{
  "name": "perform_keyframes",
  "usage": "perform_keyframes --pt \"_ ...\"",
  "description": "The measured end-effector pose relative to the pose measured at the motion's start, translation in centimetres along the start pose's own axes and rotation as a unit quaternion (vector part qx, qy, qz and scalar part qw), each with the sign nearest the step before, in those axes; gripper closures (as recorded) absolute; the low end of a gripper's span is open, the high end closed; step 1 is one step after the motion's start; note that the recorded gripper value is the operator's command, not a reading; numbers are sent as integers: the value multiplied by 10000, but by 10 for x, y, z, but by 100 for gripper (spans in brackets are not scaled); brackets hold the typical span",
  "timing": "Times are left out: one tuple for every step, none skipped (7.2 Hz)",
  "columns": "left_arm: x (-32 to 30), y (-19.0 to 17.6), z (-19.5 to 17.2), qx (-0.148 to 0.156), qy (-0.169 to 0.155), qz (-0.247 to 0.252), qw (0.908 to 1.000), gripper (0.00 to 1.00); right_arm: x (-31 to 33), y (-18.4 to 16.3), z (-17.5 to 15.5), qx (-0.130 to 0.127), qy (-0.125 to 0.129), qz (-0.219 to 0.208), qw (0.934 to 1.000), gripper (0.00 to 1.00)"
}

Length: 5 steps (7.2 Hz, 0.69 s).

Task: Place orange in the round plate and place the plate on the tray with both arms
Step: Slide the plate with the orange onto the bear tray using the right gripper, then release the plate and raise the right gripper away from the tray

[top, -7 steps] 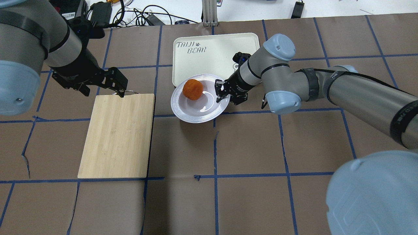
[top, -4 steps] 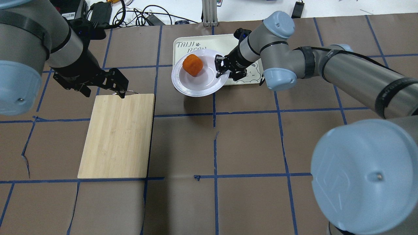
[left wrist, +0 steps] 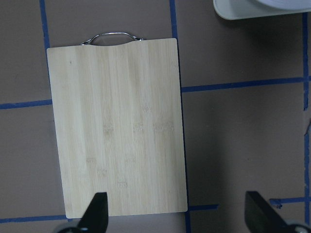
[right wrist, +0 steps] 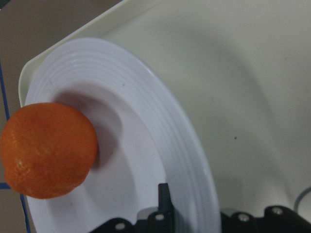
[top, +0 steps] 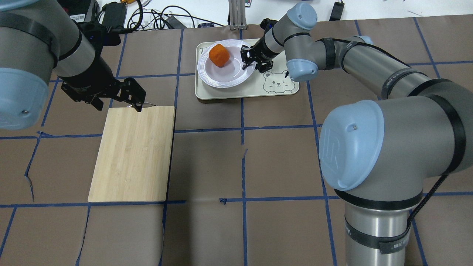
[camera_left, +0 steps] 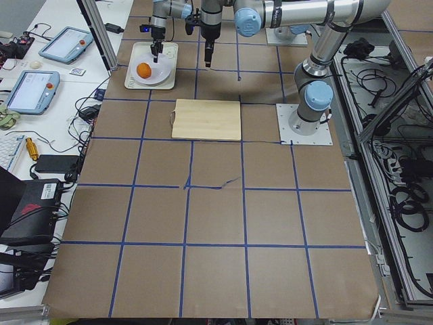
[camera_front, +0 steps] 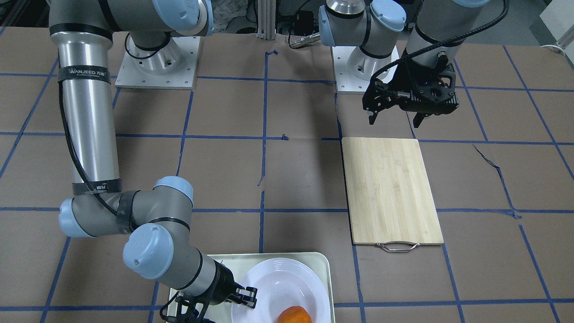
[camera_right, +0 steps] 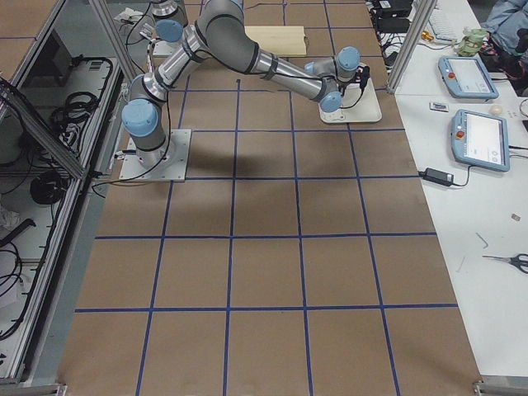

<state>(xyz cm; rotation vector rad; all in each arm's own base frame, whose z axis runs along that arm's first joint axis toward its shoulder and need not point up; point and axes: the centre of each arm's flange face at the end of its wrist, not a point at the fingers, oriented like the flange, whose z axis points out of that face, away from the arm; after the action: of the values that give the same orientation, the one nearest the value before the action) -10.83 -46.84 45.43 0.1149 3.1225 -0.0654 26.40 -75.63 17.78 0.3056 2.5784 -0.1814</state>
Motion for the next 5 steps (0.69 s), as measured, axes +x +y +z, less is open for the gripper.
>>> perform_keyframes --pt "0 0 1 -7 4 0 10000 0 5 -3 -1 49 101 50 9999 1" --pt "0 0 1 -12 6 0 10000 0 11 -9 -6 165 296 103 9994 0" --pt "0 0 1 -14 10 0 10000 0 13 -14 -22 283 478 76 9984 0" --pt "0 0 1 -13 13 0 10000 0 9 -18 -48 282 670 -33 9973 0" --pt "0 -1 1 -6 12 0 10000 0 1 -19 -83 229 946 -160 9951 0"
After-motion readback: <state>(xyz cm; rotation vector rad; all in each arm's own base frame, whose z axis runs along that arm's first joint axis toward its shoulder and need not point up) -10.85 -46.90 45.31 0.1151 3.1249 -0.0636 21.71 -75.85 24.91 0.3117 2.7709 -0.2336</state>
